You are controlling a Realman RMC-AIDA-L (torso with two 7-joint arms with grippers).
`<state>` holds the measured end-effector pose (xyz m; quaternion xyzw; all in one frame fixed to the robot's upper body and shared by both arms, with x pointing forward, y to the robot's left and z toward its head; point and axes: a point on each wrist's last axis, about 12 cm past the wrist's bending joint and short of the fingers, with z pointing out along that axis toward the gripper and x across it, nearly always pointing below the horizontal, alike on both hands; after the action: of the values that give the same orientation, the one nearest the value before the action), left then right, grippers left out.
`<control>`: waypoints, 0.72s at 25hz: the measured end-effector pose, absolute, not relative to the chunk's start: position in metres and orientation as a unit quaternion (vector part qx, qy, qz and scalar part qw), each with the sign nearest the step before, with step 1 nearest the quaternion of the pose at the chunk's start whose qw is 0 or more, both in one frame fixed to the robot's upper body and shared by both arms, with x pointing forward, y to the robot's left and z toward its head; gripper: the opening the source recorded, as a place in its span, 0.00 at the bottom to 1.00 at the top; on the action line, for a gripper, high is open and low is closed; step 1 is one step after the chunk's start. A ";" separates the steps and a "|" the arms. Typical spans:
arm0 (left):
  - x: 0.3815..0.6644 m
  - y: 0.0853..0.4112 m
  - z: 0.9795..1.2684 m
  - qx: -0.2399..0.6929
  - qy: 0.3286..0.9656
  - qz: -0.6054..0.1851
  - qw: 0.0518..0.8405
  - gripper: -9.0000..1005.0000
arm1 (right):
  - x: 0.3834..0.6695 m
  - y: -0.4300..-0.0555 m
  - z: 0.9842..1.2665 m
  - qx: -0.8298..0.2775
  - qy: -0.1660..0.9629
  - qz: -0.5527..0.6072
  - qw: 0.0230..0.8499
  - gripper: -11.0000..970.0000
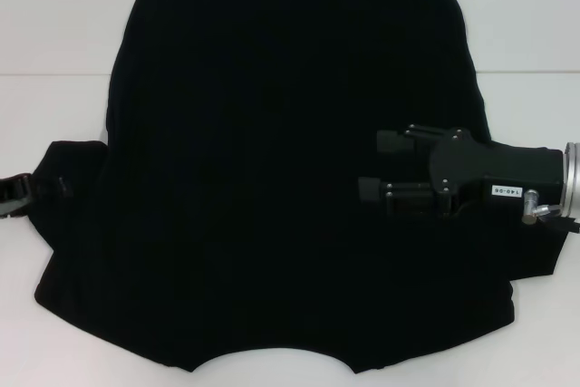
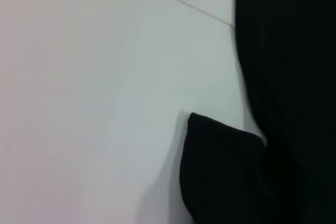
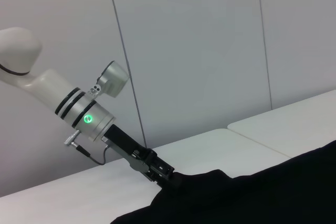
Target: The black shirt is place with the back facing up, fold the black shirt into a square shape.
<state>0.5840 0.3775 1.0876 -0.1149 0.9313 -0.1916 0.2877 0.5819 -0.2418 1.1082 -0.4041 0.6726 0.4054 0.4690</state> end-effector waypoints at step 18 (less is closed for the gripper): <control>0.590 0.372 1.087 -0.095 0.936 -0.170 0.294 0.32 | 0.583 -0.243 1.109 -0.399 0.672 0.406 0.474 0.92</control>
<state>0.5902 0.3718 1.0871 -0.0947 0.9357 -0.1700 0.2944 0.5825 -0.2431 1.1093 -0.3994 0.6719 0.4056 0.4739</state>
